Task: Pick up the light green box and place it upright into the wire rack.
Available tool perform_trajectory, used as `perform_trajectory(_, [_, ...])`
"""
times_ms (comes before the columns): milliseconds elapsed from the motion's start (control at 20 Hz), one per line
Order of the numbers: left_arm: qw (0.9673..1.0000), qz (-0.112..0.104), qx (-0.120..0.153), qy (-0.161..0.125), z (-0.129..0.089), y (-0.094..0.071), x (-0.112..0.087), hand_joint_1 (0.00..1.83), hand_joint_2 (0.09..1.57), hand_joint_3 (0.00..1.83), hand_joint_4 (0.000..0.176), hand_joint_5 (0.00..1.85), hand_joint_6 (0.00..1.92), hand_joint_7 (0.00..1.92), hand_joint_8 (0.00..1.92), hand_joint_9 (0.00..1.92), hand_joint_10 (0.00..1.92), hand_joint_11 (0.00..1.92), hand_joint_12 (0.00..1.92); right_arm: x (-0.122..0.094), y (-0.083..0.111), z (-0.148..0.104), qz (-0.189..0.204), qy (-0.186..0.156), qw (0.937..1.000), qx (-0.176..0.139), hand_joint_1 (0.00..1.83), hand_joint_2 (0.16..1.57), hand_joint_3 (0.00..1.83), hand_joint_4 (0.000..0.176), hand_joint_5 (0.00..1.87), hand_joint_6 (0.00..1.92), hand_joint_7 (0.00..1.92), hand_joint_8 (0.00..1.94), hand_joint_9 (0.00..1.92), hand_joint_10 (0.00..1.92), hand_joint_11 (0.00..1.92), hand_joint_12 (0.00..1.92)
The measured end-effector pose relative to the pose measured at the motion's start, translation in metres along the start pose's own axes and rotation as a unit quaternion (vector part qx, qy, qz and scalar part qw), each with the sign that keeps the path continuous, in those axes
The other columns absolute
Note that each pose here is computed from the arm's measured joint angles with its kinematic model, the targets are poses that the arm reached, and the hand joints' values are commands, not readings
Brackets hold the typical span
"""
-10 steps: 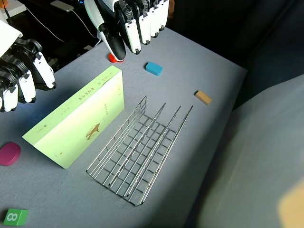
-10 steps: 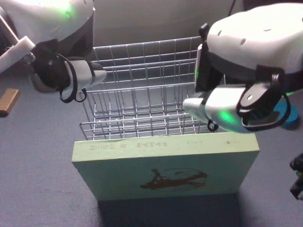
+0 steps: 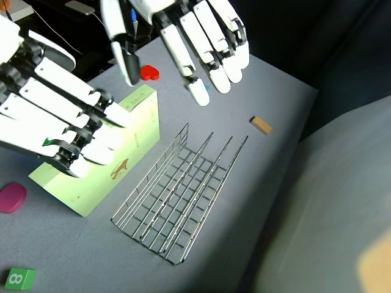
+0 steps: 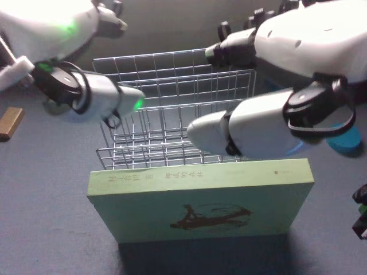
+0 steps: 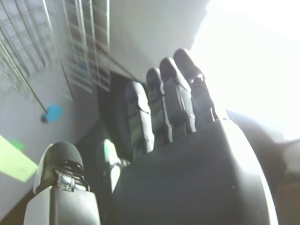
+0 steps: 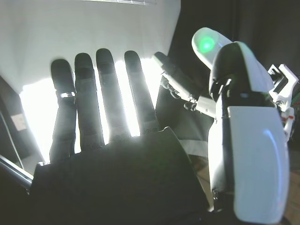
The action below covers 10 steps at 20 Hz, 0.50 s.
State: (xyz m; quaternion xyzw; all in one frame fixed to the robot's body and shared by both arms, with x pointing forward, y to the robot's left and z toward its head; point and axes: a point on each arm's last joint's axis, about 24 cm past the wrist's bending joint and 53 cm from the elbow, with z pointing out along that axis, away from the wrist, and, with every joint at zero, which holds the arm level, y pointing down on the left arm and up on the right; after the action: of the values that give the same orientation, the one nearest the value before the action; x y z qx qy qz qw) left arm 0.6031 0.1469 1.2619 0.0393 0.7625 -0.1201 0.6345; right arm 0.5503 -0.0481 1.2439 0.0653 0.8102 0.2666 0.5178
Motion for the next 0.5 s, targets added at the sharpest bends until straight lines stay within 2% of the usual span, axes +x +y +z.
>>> perform_trajectory(250, [0.9998,0.01,-0.016,0.004,0.001,0.023,0.004,0.18,1.15,0.0,0.058,0.39,0.0,0.31,0.0,0.29,0.0,0.0,0.81,0.011,0.006,0.004,-0.007,0.012,0.9999,0.002,0.54,1.05,0.0,0.042,0.25,0.0,0.32,0.0,0.28,0.0,0.0,1.04])
perform_trajectory(400, [0.9994,0.015,-0.031,0.006,-0.001,0.041,0.005,0.18,1.15,0.0,0.058,0.4,0.0,0.31,0.0,0.3,0.01,0.0,0.83,0.033,0.009,0.014,-0.011,0.038,0.9992,0.009,0.68,1.02,0.0,0.042,0.25,0.01,0.31,0.0,0.26,0.0,0.0,0.99])
perform_trajectory(500, [0.9992,0.015,-0.037,0.005,-0.001,0.046,0.004,0.18,1.16,0.0,0.057,0.4,0.0,0.32,0.0,0.3,0.01,0.0,0.83,0.04,0.013,0.022,-0.007,0.046,0.9988,0.011,0.71,1.04,0.0,0.034,0.26,0.01,0.33,0.01,0.26,0.0,0.0,0.99])
